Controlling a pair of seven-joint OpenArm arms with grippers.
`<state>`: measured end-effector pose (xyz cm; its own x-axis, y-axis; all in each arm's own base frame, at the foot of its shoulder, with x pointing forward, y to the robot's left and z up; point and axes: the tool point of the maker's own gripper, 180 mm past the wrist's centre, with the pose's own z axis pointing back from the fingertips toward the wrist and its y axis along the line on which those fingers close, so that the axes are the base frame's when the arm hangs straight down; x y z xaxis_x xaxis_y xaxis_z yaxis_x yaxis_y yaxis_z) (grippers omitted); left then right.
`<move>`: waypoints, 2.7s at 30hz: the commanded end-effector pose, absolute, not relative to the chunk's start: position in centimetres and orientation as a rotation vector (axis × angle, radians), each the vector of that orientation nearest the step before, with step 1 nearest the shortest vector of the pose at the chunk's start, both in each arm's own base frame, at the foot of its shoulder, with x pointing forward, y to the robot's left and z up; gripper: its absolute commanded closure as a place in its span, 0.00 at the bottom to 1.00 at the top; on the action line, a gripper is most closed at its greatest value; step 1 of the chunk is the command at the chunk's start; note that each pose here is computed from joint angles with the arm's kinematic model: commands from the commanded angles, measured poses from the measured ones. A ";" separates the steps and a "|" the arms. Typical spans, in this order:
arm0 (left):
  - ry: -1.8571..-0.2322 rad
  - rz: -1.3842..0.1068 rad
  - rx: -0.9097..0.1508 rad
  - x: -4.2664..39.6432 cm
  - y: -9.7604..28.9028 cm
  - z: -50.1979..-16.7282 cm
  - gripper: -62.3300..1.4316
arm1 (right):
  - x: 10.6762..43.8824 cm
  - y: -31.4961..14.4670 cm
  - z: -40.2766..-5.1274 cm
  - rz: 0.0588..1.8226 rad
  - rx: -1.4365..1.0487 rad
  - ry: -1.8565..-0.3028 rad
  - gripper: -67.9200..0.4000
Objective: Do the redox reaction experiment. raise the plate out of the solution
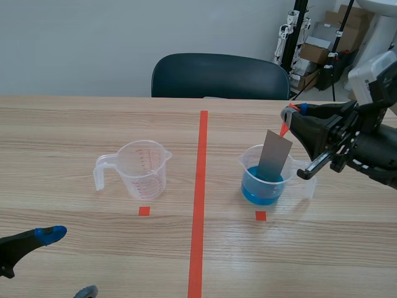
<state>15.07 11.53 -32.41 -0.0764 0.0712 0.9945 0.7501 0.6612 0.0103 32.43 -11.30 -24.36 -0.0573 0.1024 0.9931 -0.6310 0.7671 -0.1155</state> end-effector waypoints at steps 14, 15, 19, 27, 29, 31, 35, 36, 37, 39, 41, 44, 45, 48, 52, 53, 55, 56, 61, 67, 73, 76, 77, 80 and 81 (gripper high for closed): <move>-1.544 -0.647 -0.698 15.2 11.2 -32.6 0.09 | 32.0 -11.0 -20.3 0.732 0.462 -1.571 0.99; -1.547 -0.646 -0.699 15.3 11.2 -32.6 0.09 | 32.0 -11.1 -20.1 0.732 0.463 -1.572 0.99; -1.549 -0.645 -0.699 15.3 11.2 -32.6 0.09 | 32.0 -11.6 -19.1 0.728 0.472 -1.573 0.99; -1.554 -0.643 -0.703 15.2 11.2 -32.4 0.09 | 31.7 -12.2 -16.8 0.721 0.500 -1.568 0.99; -1.554 -0.643 -0.703 15.2 11.2 -32.4 0.09 | 31.6 -12.3 -16.2 0.711 0.513 -1.569 0.99; -1.557 -0.639 -0.702 15.3 11.2 -32.4 0.09 | 31.6 -12.4 -15.6 0.702 0.526 -1.566 0.99; -1.585 -0.630 -0.716 15.2 11.3 -31.8 0.09 | 31.3 -12.4 -14.6 0.696 0.547 -1.561 0.99; -1.590 -0.624 -0.727 15.2 11.3 -31.7 0.09 | 31.2 -12.3 -14.4 0.700 0.551 -1.560 0.99; -1.596 -0.620 -0.734 15.2 11.3 -31.5 0.09 | 31.2 -12.3 -14.1 0.701 0.556 -1.559 0.99; -1.600 -0.615 -0.743 15.1 11.3 -31.4 0.09 | 31.1 -12.3 -13.7 0.692 0.568 -1.551 0.99; -1.601 -0.614 -0.743 15.2 11.3 -31.4 0.09 | 31.1 -12.4 -13.2 0.679 0.579 -1.546 0.99; -1.603 -0.613 -0.744 15.1 11.3 -31.3 0.09 | 31.1 -12.7 -12.6 0.661 0.589 -1.537 0.99; -1.603 -0.614 -0.744 15.1 11.3 -31.3 0.09 | 31.1 -12.7 -12.4 0.656 0.592 -1.536 0.99; -1.604 -0.614 -0.744 15.1 11.3 -31.3 0.09 | 31.2 -13.0 -11.5 0.655 0.591 -1.539 0.99; -1.634 -0.604 -0.758 15.1 11.4 -30.7 0.09 | 31.6 -13.3 -10.2 0.649 0.584 -1.553 0.99; -1.637 -0.604 -0.759 15.1 11.4 -30.7 0.09 | 31.8 -13.5 -9.9 0.643 0.583 -1.552 0.99; -1.637 -0.604 -0.759 15.1 11.4 -30.7 0.09 | 32.1 -13.7 -9.4 0.631 0.578 -1.554 0.99; -1.637 -0.603 -0.759 15.1 11.4 -30.7 0.09 | 32.2 -13.8 -9.1 0.625 0.576 -1.554 0.99; -1.628 -0.608 -0.759 14.9 11.5 -30.7 0.09 | 32.7 -13.9 -8.2 0.627 0.560 -1.546 0.99; -1.673 -0.556 -0.769 13.8 14.4 -29.0 0.59 | 32.4 -12.9 -7.3 0.680 0.556 -1.537 0.99; -1.656 -0.590 -0.793 12.9 17.0 -27.4 0.84 | 32.0 -12.4 -7.0 0.678 0.582 -1.536 0.99; -1.642 -0.630 -0.807 13.4 17.7 -26.4 0.88 | 32.2 -12.3 -6.7 0.682 0.575 -1.536 0.99; -1.627 -0.646 -0.820 13.5 17.8 -26.2 0.91 | 32.3 -12.3 -6.6 0.682 0.573 -1.538 0.99; -1.583 -0.720 -0.843 14.2 17.6 -25.4 0.94 | 32.4 -12.2 -6.5 0.660 0.590 -1.538 0.99; -1.575 -0.728 -0.855 14.5 17.4 -24.9 0.94 | 32.4 -12.1 -6.6 0.656 0.596 -1.535 0.99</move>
